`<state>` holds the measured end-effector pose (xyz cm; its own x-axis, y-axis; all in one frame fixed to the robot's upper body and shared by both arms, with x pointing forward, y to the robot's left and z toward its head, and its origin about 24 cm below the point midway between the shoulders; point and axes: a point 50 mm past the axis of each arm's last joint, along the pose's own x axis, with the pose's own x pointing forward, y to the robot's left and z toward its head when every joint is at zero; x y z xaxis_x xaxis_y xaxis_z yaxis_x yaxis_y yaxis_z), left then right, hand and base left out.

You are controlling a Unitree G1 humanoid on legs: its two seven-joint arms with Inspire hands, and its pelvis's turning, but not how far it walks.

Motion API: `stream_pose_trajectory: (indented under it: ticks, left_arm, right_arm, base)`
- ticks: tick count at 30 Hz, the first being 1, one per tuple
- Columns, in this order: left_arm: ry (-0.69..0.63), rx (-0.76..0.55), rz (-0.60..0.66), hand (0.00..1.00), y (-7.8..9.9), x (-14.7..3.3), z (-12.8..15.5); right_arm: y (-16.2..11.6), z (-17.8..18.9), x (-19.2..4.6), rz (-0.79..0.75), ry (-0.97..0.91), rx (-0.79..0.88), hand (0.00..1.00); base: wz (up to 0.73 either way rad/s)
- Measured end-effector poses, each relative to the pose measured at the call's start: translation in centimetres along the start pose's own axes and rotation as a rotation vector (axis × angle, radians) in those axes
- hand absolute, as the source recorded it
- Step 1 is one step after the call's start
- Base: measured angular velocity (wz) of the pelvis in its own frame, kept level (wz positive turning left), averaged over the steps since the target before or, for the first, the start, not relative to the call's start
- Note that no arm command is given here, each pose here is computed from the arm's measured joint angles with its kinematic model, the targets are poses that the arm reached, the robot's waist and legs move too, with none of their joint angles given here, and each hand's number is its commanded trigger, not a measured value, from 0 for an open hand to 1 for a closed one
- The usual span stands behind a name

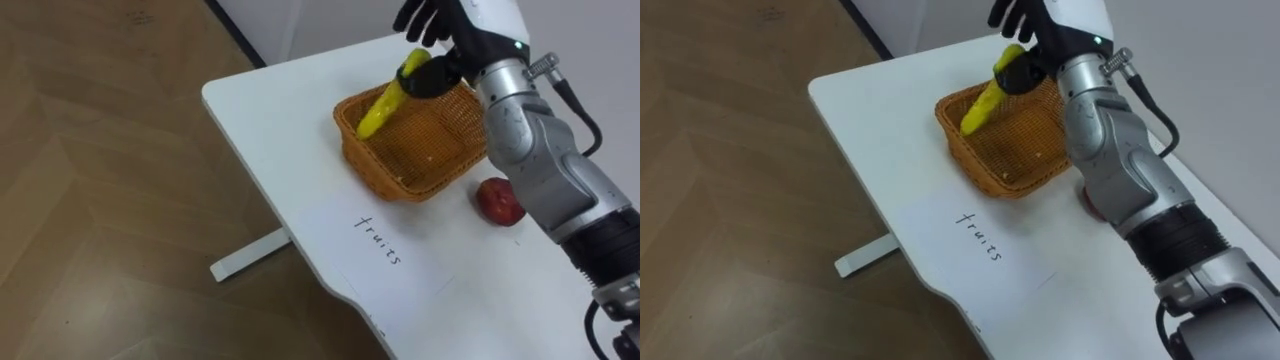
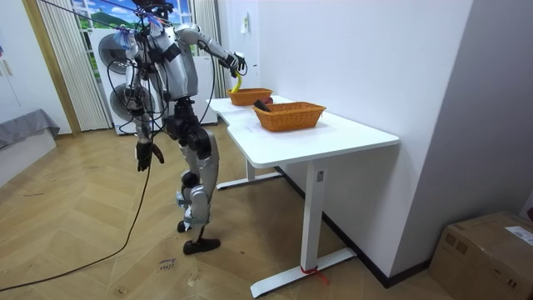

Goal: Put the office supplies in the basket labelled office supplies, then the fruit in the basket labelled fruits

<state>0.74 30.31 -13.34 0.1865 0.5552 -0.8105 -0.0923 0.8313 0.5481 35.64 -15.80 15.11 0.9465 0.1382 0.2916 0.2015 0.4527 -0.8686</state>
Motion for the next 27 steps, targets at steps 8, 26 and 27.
stream_pose_trajectory:
  ticks: [8,26,27]
  left_arm:
    - [-0.015,-0.003,0.001,0.0,0.0,0.0,0.2]
    - [-0.057,0.032,-0.015,0.0,-0.4,0.0,1.2]
    - [-0.058,0.036,-0.015,0.0,-0.5,0.0,1.2]
  right_arm:
    - [-0.1,0.0,0.0,-0.026,0.0,0.0,0.0]
    - [1.6,0.3,-0.5,0.036,-0.031,-0.003,0.0]
    - [1.6,0.3,-0.5,0.036,-0.034,-0.001,0.0]
  base:
    - [-0.04]
    - [-0.04]
    - [0.0]
